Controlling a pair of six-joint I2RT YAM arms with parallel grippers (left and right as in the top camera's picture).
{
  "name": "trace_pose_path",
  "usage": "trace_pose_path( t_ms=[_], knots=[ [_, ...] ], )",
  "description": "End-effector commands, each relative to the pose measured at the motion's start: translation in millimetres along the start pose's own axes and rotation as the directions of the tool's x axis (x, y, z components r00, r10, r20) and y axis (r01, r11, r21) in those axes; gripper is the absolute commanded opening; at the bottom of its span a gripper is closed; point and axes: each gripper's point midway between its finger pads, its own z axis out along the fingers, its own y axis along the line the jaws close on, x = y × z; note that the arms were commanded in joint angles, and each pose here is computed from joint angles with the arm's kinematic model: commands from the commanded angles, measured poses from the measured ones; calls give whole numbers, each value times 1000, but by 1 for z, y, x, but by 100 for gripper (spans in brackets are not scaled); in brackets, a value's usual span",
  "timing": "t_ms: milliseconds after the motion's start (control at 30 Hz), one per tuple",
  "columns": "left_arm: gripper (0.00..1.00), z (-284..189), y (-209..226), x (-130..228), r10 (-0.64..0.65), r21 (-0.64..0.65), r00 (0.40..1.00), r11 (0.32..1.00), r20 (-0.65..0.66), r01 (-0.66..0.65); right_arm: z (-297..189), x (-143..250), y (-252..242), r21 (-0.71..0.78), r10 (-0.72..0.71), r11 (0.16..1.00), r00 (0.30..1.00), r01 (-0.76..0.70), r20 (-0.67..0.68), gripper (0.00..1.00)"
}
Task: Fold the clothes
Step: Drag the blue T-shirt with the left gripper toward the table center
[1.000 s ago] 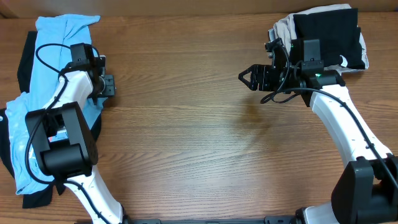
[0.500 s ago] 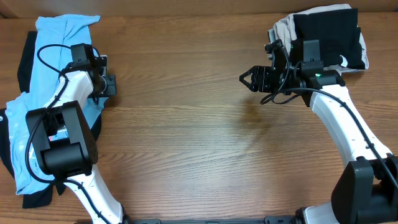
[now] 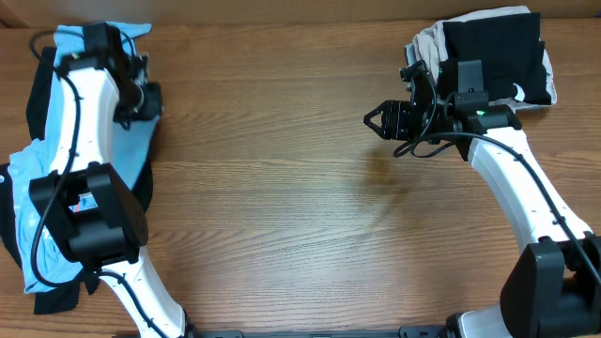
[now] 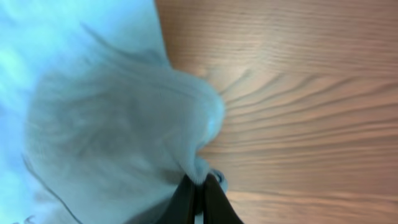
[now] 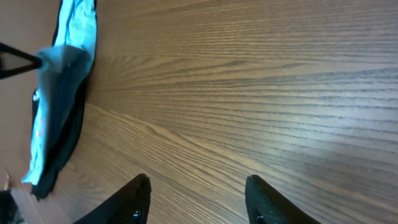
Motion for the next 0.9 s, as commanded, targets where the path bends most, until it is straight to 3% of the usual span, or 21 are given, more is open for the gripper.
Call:
trace_pose_path(
  t_ms=[0,433,567,867],
  knots=[
    [4,-44,-34,-25,4,127,996,992,84,-15,-18,-23,13,-7,-10,1000,998,11,64,51],
    [4,-153,-145,-26,197,212,958,947,206,-241,-105,-46,-7,61,106,991,977,-119,185,49],
    [4,-161,-199,-15,266,321,936,887,231,-331,-126,-42,-13,81,125,986,970,-145,210,48],
    [4,-156,-303,22,452,377,853,765,261,-521,-184,-39,-48,138,203,956,921,-260,332,49]
  ],
)
